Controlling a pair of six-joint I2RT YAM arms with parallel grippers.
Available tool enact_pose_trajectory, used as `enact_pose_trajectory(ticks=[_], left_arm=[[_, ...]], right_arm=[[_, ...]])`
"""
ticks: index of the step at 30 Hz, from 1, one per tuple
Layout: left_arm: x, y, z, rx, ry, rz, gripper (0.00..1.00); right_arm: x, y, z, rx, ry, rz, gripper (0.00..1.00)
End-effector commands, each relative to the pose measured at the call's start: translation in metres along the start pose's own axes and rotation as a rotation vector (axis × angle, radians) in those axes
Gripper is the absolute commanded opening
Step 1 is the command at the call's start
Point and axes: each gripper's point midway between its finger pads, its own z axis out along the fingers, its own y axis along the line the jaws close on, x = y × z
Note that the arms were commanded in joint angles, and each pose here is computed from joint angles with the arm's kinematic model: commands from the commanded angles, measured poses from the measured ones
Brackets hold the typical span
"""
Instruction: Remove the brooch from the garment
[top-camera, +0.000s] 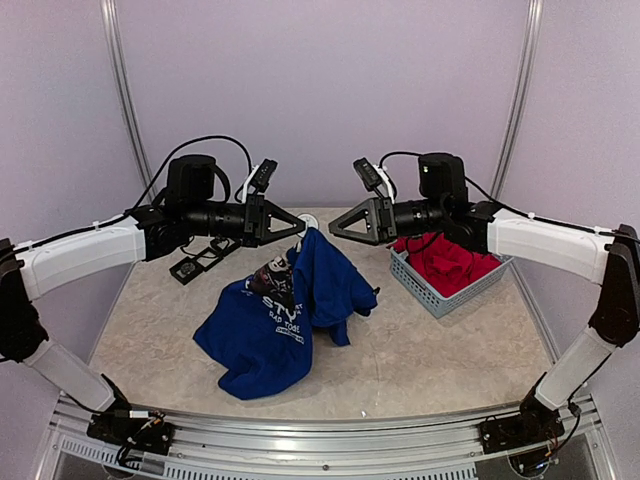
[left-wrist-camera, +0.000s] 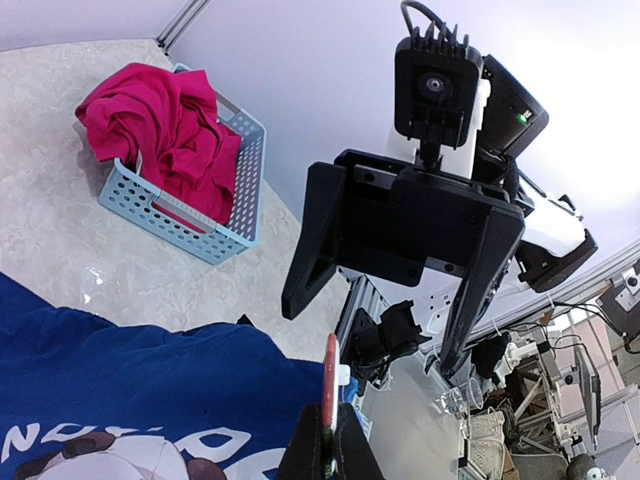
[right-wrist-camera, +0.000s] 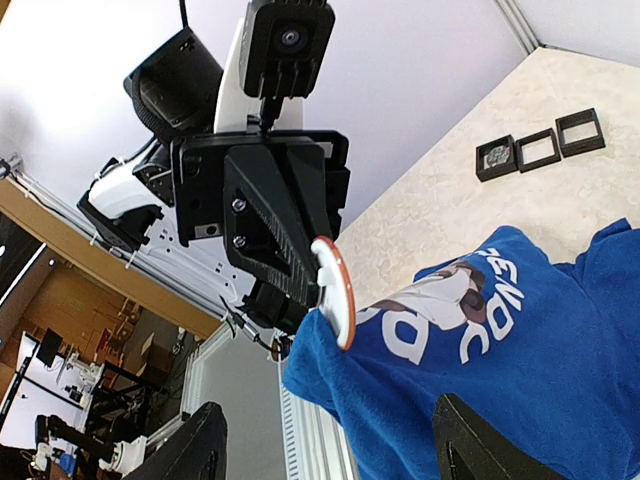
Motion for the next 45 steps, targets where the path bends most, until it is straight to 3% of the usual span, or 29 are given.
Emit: enact_pose_trajectory(ticks=[1, 15, 21, 33, 45], left_arm=[[-0.011, -0.019, -0.007, 0.063, -0.039, 0.028, 0.00], [-0.008, -0.020, -0.007, 0.069, -0.031, 0.026, 0.00], [-0.008, -0.020, -0.005, 0.077, -0.029, 0.032, 0.00], [-0.008, -0.022, -0.006, 0.079, -0.026, 0.035, 0.00], [-0.008, -0.022, -0.005, 0.081, -0.024, 0.037, 0.00]], right_arm=[[-0.019, 0.007, 0.001, -0.007, -0.082, -0.022, 0.72], [-0.006, 0.022, 0.031, -0.112, 0.004, -0.005, 0.49], [-0.004, 0.021, 0.037, -0.129, 0.020, 0.019, 0.30], [-0.003, 0.015, 0.042, -0.131, 0.019, 0.043, 0.20], [-0.005, 0.014, 0.045, -0.140, 0.025, 0.044, 0.23]])
